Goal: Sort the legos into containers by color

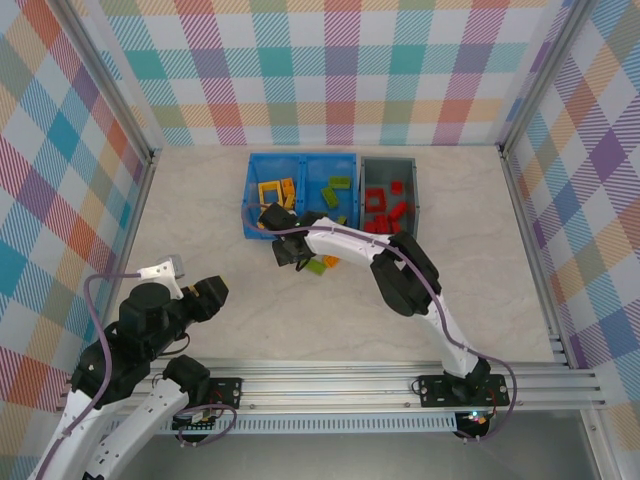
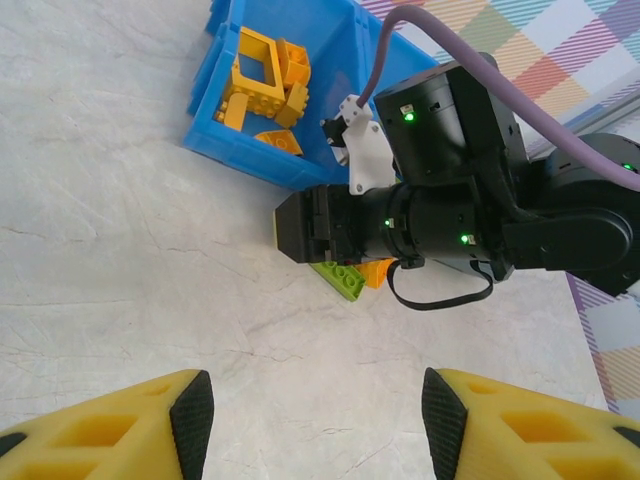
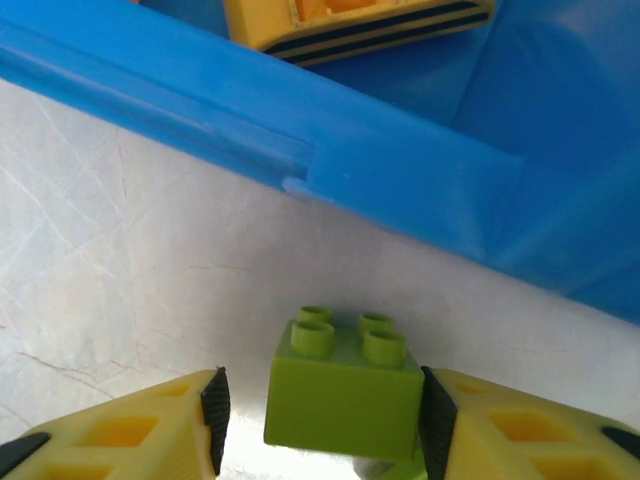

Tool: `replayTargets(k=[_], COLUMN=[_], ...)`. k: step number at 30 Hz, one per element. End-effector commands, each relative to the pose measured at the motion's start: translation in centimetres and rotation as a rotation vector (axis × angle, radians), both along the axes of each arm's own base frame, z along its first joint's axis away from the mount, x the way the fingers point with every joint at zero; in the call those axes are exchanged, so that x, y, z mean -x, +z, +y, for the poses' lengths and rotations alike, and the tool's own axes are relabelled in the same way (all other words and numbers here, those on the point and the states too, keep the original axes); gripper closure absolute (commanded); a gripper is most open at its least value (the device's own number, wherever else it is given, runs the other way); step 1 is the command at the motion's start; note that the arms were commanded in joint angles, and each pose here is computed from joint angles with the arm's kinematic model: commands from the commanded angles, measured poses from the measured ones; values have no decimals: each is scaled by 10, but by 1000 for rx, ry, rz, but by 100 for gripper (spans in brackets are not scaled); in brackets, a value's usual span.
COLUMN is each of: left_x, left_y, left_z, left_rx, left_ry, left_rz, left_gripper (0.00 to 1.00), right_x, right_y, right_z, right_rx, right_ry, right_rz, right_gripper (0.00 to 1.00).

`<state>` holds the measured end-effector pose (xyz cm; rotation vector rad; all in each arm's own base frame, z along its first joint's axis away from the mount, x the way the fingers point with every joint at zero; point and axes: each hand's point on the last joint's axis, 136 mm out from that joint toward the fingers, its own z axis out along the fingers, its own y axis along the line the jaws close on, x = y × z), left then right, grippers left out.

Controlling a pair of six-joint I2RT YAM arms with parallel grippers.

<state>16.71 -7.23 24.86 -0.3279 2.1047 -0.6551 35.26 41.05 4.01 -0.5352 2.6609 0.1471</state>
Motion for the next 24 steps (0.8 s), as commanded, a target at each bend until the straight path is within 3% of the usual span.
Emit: replayTargets(k=[1, 8, 13, 18, 24], left_x=[3, 2, 0, -9, -35], left_y=[4, 6, 13, 30, 43], left_z=[-1, -4, -10, -30, -69], left_rx=[1, 3, 21, 60, 118], left_ry=[-14, -26, -47, -116, -205], left_rz=[1, 0, -8, -12, 14], left_gripper=[41, 42, 41, 41, 43], right_x=[-4, -2, 12, 24, -8], right_y=[-1, 9, 58, 118, 139], right_z=[-2, -1, -7, -43, -81], right_rx=[18, -8, -77, -162, -226], right_ry=[-14, -7, 6, -38, -133], right_rz=[10, -20, -96, -179, -168], right_gripper=[50, 65, 67, 68, 67])
